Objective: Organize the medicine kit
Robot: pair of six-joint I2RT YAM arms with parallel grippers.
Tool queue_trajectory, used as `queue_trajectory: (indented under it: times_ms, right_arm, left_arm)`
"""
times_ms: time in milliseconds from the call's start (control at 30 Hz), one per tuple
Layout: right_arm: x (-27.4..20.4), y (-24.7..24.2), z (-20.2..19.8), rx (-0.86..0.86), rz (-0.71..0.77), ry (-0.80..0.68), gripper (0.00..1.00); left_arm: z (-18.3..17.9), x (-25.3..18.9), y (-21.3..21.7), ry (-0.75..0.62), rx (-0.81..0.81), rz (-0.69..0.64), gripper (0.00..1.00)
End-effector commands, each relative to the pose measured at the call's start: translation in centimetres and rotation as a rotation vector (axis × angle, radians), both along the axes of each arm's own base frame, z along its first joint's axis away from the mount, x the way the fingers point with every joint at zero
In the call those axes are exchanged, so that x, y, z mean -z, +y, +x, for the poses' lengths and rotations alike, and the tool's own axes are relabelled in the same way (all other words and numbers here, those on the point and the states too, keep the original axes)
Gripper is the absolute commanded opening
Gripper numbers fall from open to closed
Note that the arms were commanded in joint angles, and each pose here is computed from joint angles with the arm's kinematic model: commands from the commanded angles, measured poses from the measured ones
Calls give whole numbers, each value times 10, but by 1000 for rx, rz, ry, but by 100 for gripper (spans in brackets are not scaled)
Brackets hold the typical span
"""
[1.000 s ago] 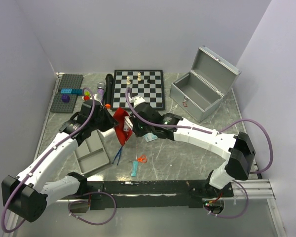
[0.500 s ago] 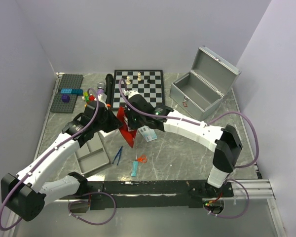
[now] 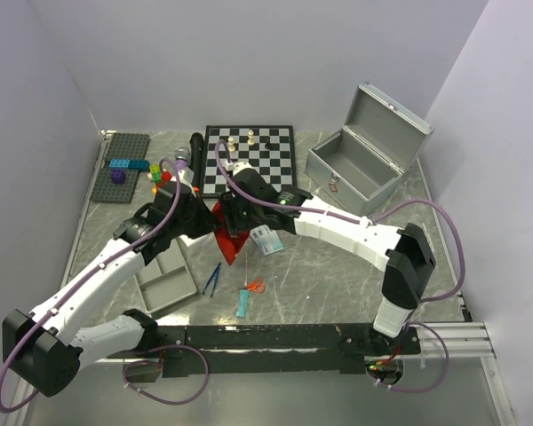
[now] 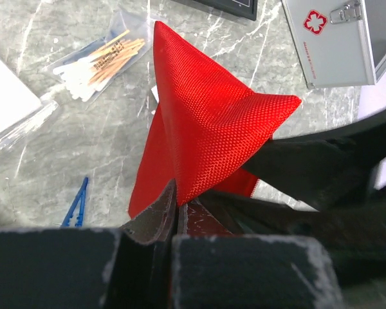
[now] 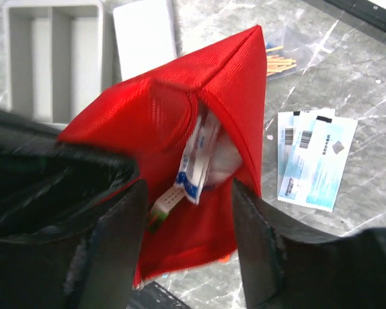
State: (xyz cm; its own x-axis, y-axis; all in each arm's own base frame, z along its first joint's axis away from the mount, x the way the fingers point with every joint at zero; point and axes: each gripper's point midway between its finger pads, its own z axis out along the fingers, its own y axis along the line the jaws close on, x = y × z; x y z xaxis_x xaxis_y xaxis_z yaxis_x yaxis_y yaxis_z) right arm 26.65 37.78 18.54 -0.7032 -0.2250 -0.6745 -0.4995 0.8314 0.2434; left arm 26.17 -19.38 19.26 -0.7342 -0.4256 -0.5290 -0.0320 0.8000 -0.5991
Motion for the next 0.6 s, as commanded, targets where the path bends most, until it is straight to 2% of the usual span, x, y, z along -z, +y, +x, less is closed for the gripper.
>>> queue_trajectory:
  times_ms: [0, 133, 267, 467, 567]
  right_arm:
    - [-60, -9, -8, -5, 143, -75, 64]
    - [-89, -28, -18, -1, 196, -130, 67]
    - [-87, -51, -24, 5, 195, -166, 68]
    - [-1, -58, -40, -91, 67, -46, 62]
    - [46, -53, -63, -193, 24, 47, 59]
  left_arm:
    - [9, -15, 3, -62, -24, 11, 1]
    - [11, -14, 8, -60, -37, 38, 1]
    - [11, -17, 21, -66, -72, 82, 1]
    - [17, -29, 67, -87, -190, 116, 1]
    - [18, -40, 89, -110, -244, 121, 1]
